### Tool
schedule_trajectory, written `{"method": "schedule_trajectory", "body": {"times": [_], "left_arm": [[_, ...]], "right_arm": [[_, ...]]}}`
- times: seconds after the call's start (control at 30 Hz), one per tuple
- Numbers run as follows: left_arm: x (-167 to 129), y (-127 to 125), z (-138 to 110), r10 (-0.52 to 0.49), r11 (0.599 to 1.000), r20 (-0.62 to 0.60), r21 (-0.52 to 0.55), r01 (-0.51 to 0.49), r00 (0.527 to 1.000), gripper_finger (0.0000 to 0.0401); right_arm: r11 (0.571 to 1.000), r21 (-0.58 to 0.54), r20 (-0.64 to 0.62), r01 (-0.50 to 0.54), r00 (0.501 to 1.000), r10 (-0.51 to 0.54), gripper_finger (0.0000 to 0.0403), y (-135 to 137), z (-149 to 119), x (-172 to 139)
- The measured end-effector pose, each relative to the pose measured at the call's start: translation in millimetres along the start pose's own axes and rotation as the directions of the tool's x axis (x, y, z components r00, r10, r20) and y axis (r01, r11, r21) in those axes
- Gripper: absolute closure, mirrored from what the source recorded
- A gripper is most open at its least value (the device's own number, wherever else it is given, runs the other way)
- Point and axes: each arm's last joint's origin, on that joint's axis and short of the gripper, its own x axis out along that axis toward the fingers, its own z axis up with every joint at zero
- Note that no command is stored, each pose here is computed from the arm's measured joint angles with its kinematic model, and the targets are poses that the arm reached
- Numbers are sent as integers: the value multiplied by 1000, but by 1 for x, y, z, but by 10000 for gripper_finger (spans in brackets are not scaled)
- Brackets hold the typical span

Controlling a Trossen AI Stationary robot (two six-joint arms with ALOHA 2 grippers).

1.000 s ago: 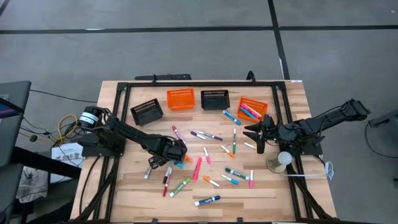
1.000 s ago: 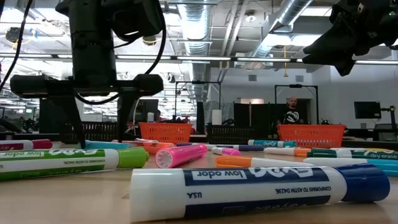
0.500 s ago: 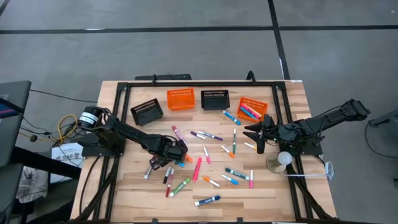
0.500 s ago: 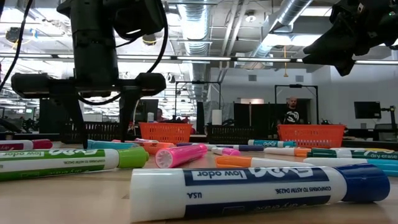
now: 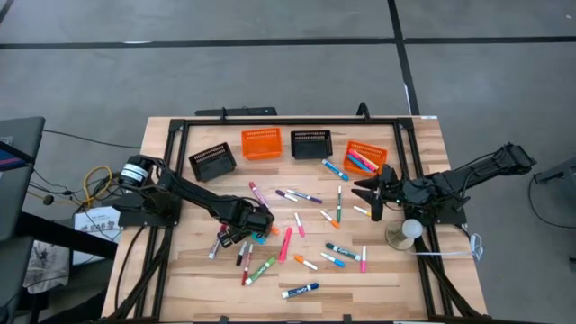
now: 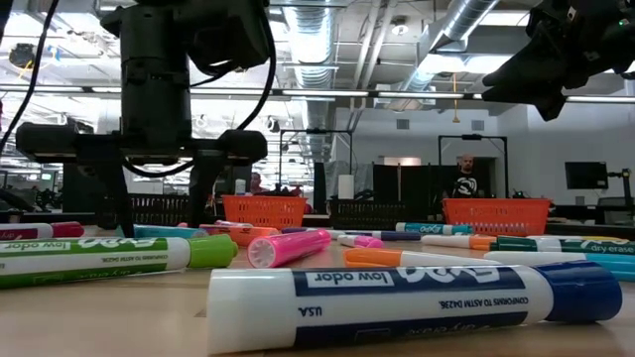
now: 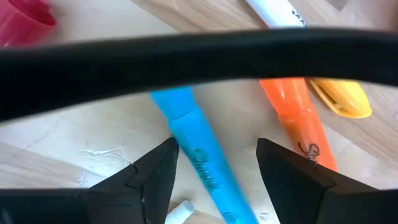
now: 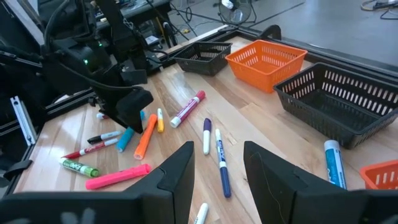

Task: Pick & Place Markers
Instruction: Put the blue marker into the right orange bin

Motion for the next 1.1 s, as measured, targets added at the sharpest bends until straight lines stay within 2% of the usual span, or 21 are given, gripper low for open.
{"method": "schedule_trajectory", "body": {"times": [0.13,0.37,0.93,1.1], "left_arm": [[-4,-1,0,-48,999,16,25,47,999,179],[-4,0,-1,-63,998,39,33,62,997,179],[-3,5,-4,-71,994,60,85,66,996,179],[-3,5,-3,-37,996,38,77,34,999,179]], "right_arm": [[1000,0,0,0,1000,0,274,0,0,0],[1000,2,2,-2,1000,2,274,0,0,0],[1000,2,1,-3,1000,3,274,0,0,0],[1000,2,1,-4,1000,4,274,0,0,0]]}}
